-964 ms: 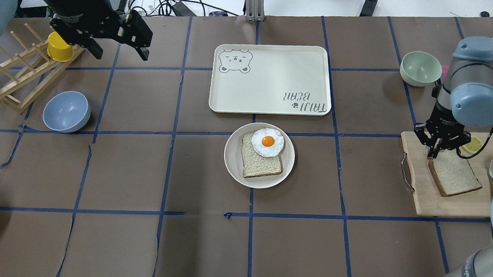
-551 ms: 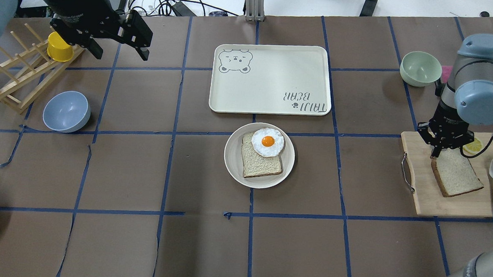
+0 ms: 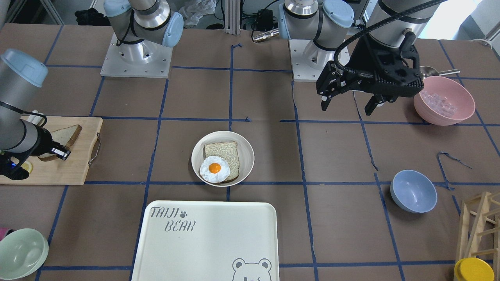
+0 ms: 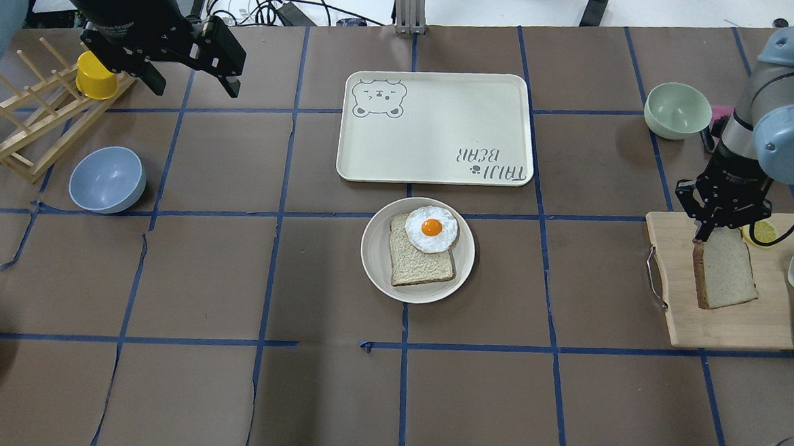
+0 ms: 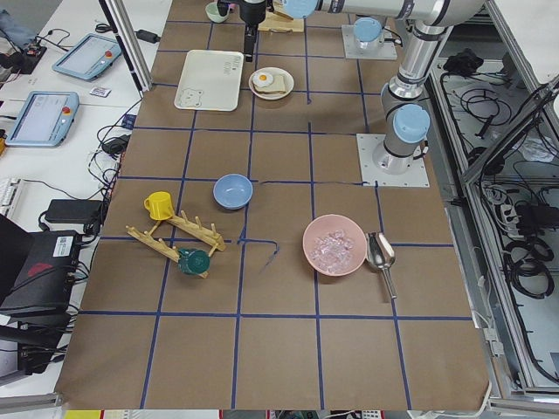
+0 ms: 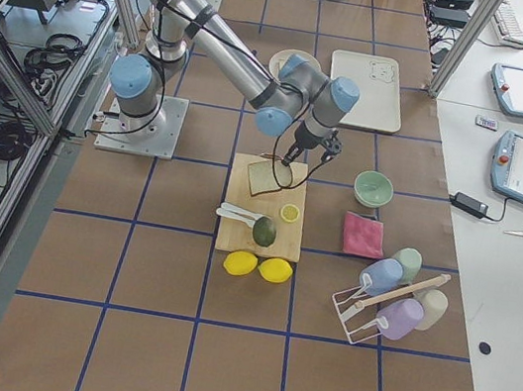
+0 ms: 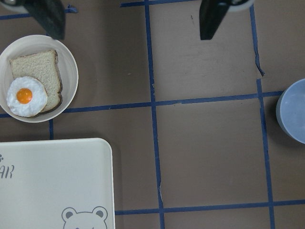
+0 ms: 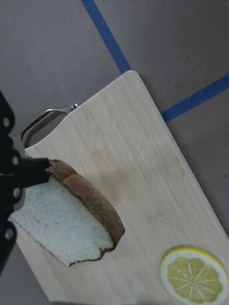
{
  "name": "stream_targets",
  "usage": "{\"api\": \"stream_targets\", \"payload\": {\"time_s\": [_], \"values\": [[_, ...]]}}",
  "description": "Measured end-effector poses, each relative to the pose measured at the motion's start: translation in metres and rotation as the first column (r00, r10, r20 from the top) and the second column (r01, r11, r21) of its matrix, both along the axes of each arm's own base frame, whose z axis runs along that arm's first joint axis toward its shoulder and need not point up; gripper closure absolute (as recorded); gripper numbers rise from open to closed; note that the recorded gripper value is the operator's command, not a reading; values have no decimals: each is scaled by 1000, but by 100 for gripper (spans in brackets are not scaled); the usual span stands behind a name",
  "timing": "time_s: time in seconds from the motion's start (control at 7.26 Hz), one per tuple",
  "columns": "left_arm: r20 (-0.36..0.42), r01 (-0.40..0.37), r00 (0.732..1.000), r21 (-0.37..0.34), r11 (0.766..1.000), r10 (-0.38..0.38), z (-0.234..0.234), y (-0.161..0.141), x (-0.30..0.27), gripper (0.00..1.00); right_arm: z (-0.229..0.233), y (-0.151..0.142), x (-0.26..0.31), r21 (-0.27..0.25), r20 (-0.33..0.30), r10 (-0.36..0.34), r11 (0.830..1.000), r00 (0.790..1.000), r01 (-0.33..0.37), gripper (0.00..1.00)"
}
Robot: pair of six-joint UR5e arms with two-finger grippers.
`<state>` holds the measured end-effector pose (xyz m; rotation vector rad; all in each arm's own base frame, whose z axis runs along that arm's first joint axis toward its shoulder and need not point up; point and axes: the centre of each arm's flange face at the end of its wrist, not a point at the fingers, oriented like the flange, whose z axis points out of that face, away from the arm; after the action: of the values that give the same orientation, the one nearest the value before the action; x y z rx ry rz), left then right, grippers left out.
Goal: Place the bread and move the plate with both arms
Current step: 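Grasp the bread slice edge with the right gripper and lift, then carry the bread slice with the right gripper toward the white plate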
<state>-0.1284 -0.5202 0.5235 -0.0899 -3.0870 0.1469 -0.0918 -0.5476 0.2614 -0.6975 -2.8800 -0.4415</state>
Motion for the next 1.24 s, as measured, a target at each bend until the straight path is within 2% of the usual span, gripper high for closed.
{"api": "stream_targets", "payload": {"time_s": [0.28, 0.41, 0.69, 0.96, 1.24], "values": [[1, 0, 1000, 0, 1000, 0, 0, 0, 0, 0, 49, -18, 13, 22, 12, 0, 1000, 1000, -1, 100], [2, 0, 1000, 0, 1000, 0, 0, 0, 0, 0, 65, -24, 34, 29, 15, -22, 999, 1000, 21, 100], [2, -1, 1000, 0, 1000, 1, 0, 0, 0, 0, 79, -28, 123, 23, -11, -91, 996, 996, 91, 100], [2, -1, 1000, 0, 1000, 1, 0, 0, 1, 0, 84, -22, 212, 1, 5, -183, 983, 983, 183, 100], [3, -1, 1000, 0, 1000, 1, 0, 0, 1, 0, 83, -17, 274, -17, 11, -218, 976, 976, 218, 100]]}}
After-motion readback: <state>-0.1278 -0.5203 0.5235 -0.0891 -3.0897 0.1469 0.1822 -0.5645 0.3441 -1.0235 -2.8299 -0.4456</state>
